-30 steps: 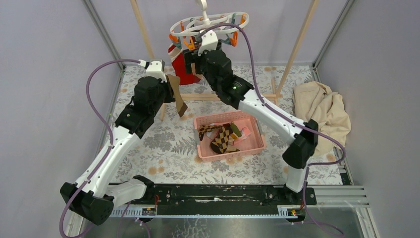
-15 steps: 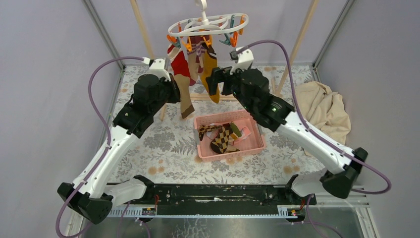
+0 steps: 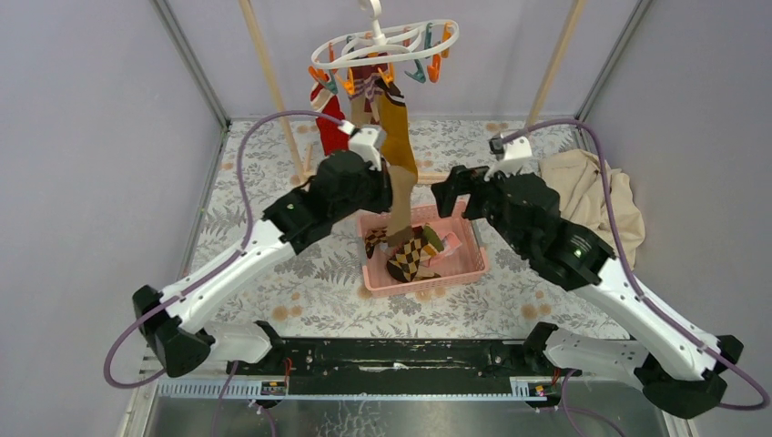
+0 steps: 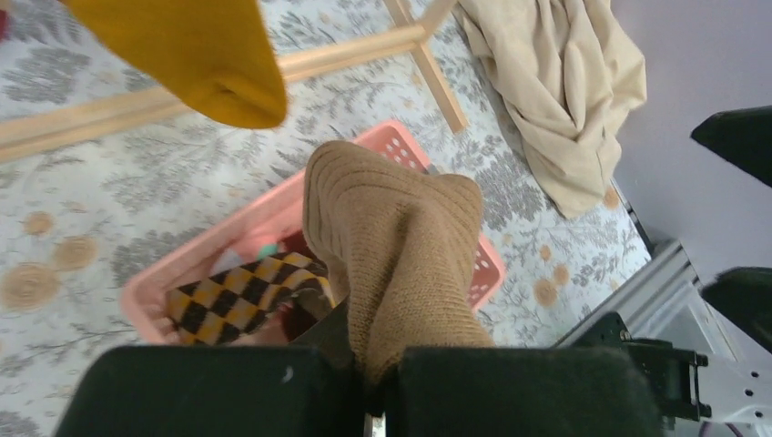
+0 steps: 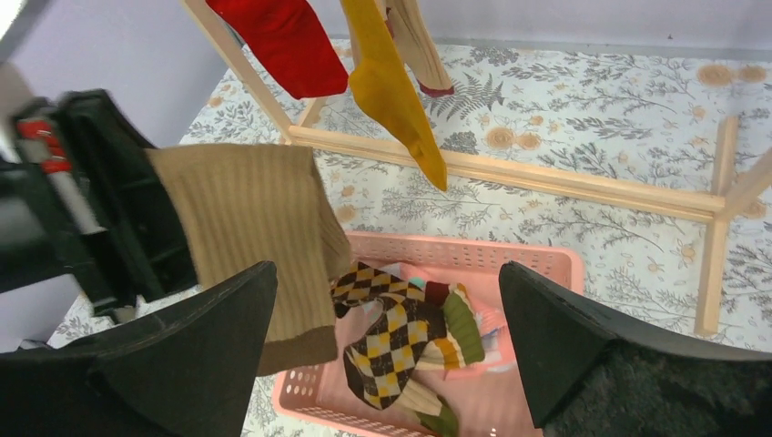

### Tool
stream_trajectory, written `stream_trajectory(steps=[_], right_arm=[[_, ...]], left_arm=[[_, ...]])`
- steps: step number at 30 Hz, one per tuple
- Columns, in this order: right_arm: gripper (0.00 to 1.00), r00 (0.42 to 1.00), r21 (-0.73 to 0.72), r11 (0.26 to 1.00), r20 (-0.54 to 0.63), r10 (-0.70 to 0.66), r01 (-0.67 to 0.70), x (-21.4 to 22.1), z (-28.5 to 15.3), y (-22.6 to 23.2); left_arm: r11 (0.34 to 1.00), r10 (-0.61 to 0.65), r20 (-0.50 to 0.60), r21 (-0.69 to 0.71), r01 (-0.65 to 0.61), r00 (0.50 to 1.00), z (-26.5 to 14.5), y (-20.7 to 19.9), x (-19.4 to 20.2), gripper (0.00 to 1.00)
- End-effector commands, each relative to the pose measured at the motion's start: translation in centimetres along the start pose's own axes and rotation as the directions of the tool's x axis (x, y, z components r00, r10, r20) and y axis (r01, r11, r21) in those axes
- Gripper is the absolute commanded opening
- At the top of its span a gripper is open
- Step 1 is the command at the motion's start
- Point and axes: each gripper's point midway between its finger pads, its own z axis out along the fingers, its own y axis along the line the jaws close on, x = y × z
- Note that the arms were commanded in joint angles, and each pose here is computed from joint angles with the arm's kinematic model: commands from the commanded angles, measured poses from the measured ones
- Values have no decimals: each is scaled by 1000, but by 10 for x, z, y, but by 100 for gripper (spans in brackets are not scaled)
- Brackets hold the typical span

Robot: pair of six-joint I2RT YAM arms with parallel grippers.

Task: Remove the socks clipped to the hanger
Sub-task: Place the sock in the bin.

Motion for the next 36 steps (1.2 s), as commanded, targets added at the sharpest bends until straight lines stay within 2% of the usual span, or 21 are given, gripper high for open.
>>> stream_trajectory(steps=[1,7,19,27,29,32,33,36], right_arm=[[100,999,39,998,22,43,-44,1,-23,-17],[100,998,35,998,9,61,-61,13,-41,-28],[100,997,-8,998,-60,57,-58,35,-63,-32],[100,992,-62,996,-114,53,-61,44,-67,-23],[100,990,-74,995,-131,53,-63,48,-68,-21],[100,987,-89,994,-149,54,-68,52,-72,-20],[100,987,-93,993,-152,56,-71,53,-74,-20],[100,986,-97,992,-156,60,-76,57,-77,-22]], left_arm=[[999,-15,34,46,14,999,19,-41,-5,0],[1000,9,-45,30,-7,999,57,-67,39,0],[997,-38,-215,-66,24,976,139,-33,158,0],[993,-42,-332,-116,3,942,175,-27,208,2],[989,-53,-365,-150,-2,930,178,-22,217,11],[979,-62,-406,-201,-23,912,178,-14,226,36],[976,-61,-416,-216,-33,907,176,-12,228,49],[971,-49,-432,-232,-58,901,170,-11,227,63]])
